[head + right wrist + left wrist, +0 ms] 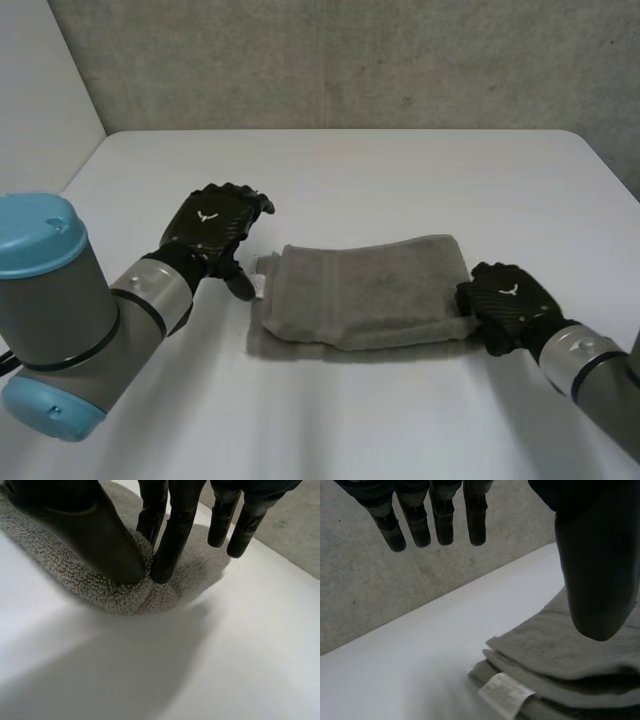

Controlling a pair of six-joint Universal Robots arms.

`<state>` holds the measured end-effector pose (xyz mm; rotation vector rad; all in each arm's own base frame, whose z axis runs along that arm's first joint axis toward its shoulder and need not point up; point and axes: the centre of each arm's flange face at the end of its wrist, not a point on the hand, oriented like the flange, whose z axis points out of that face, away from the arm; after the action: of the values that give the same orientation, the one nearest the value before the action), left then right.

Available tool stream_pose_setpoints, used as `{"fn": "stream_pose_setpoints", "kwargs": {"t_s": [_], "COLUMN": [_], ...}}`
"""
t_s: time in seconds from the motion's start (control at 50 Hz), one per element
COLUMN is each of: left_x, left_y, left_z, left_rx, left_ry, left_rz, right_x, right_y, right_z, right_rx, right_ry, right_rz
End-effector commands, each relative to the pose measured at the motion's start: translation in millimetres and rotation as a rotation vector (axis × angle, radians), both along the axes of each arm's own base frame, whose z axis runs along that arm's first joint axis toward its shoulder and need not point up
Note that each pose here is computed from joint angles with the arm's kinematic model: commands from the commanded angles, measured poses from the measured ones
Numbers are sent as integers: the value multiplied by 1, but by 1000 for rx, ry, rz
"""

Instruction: Fold the towel.

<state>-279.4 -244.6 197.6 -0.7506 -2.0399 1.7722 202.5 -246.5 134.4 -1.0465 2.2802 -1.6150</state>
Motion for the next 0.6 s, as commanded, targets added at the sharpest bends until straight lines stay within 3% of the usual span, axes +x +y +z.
{"fn": "stream_pose_setpoints", "kwargs": {"t_s": [0.02, 0.14, 0.28, 0.36, 0.46, 0.6], "left_x": [14, 20, 20, 24, 26, 26], "left_y": [1, 0, -2, -4, -4, -2], "left_z": [0, 1, 3, 10, 15, 18], "left_rx": [10, 10, 2, -18, -29, -22], "left_ry": [-4, -5, -1, 9, 17, 42], "left_rz": [33, 49, 58, 72, 79, 81], "right_x": [-19, -9, 77, 129, 161, 179], "right_y": [-10, -18, 26, 63, 89, 100], "right_z": [41, 71, 98, 85, 49, 8], "right_rx": [-97, -172, -260, -240, -176, -120], "right_ry": [78, 71, -17, -47, -41, 8], "right_rz": [18, 65, 359, 545, 656, 675]}}
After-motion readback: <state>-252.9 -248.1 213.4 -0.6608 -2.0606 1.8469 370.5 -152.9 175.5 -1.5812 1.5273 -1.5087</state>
